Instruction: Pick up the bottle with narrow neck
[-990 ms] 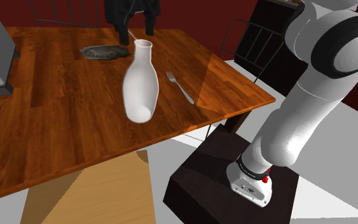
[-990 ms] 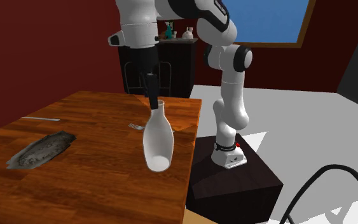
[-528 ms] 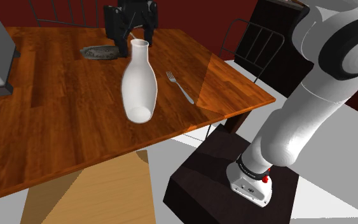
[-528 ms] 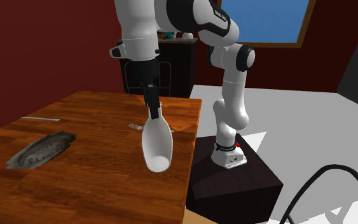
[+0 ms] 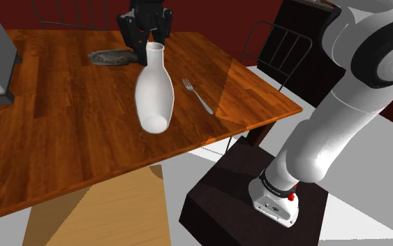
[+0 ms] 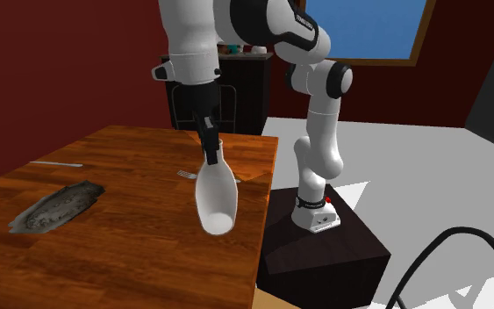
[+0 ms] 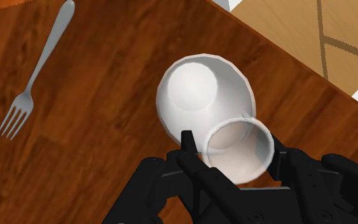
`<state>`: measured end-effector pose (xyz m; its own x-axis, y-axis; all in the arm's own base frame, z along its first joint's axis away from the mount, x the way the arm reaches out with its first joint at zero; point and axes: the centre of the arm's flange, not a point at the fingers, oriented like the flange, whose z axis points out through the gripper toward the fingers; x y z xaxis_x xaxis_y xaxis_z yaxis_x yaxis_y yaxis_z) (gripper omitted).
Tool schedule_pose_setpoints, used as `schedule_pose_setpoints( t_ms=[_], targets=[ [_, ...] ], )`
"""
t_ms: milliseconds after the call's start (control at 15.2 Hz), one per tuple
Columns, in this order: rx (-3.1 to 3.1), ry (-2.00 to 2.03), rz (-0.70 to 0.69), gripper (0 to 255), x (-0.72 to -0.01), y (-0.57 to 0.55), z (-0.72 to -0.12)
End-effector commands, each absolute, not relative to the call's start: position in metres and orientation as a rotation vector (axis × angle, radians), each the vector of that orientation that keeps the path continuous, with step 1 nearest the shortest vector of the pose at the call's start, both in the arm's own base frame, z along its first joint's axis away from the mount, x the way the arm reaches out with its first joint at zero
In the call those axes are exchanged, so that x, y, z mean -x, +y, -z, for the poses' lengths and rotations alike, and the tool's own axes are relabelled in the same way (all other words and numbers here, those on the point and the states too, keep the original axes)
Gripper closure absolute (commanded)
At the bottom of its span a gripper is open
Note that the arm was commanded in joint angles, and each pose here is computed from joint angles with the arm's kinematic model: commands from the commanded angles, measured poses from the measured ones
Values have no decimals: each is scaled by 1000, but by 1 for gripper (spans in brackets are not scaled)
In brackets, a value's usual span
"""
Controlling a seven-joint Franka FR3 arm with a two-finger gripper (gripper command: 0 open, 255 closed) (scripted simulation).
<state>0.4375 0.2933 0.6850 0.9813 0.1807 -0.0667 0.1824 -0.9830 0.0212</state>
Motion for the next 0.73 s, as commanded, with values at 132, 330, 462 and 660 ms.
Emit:
schedule_pose_setpoints(
  t_ms=[132,330,462,660],
  targets=[
    [-3099,285,105,255,-438,295,-689],
    [-3099,285,105,255,-438,295,-705],
    [-3099,285,105,255,-438,295,-716],
    [-3099,285,105,255,-438,295,-732]
  ],
)
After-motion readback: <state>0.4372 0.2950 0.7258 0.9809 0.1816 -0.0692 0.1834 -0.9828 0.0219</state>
